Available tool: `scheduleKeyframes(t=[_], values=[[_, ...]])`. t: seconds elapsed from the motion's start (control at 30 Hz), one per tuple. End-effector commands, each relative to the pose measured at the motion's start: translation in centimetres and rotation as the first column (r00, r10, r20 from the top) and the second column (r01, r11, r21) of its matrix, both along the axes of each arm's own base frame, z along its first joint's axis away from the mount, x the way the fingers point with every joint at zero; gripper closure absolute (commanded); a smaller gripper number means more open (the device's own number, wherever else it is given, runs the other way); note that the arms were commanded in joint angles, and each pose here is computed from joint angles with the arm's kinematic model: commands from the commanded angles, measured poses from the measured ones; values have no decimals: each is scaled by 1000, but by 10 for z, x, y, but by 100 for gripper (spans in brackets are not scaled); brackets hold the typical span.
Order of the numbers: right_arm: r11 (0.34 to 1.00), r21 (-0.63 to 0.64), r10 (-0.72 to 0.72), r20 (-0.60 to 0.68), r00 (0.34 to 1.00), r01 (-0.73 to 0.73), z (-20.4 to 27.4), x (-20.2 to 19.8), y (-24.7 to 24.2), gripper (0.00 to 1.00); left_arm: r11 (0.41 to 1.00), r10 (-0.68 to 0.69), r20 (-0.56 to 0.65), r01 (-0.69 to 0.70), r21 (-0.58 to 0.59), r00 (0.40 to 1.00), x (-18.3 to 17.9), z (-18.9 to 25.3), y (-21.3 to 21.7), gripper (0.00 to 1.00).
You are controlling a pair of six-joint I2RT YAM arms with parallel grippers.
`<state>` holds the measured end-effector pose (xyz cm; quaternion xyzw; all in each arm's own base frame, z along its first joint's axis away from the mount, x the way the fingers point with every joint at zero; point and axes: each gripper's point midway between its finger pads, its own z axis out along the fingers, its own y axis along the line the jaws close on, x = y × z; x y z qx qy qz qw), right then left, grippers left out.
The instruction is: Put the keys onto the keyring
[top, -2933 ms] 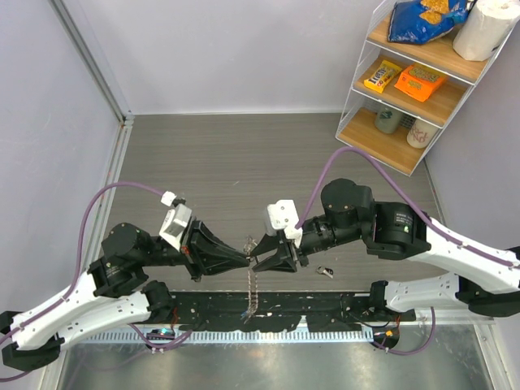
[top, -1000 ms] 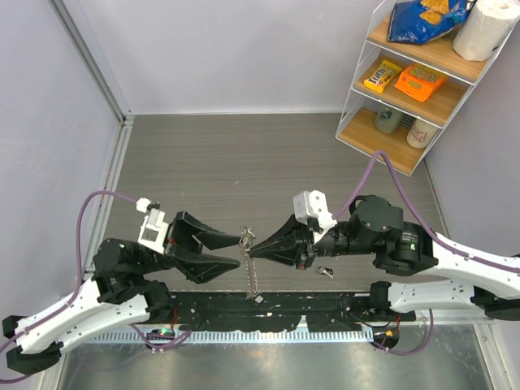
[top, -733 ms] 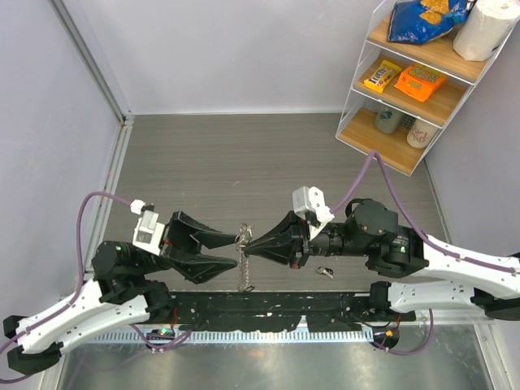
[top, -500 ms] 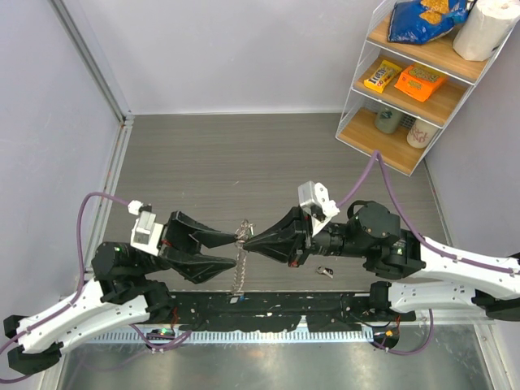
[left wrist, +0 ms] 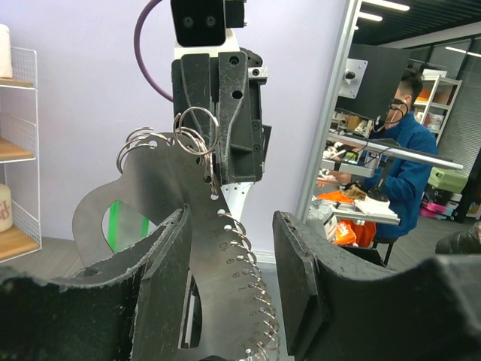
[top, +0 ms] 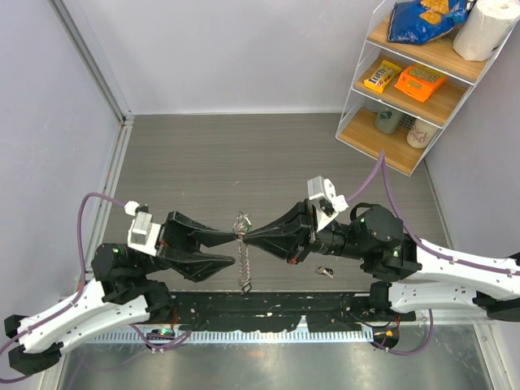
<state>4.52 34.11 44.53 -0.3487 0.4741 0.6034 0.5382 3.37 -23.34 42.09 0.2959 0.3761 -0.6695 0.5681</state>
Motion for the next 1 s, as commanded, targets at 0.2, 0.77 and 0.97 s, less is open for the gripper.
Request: scheduleKeyframes(t=[0.2,0.77,0.97], values=[[993,120,-13,8,1000,12,30,1,-5,95,996,25,35,-22,-91,999,-1,20,11,53],[993,119,3,-1,1000,-3,25,0,4,94,995,20,36,-17,-93,999,1,23,6,69],[992,128,15,2,1000,-15,27,-2,6,95,995,18,37,-15,-95,999,1,25,6,74]])
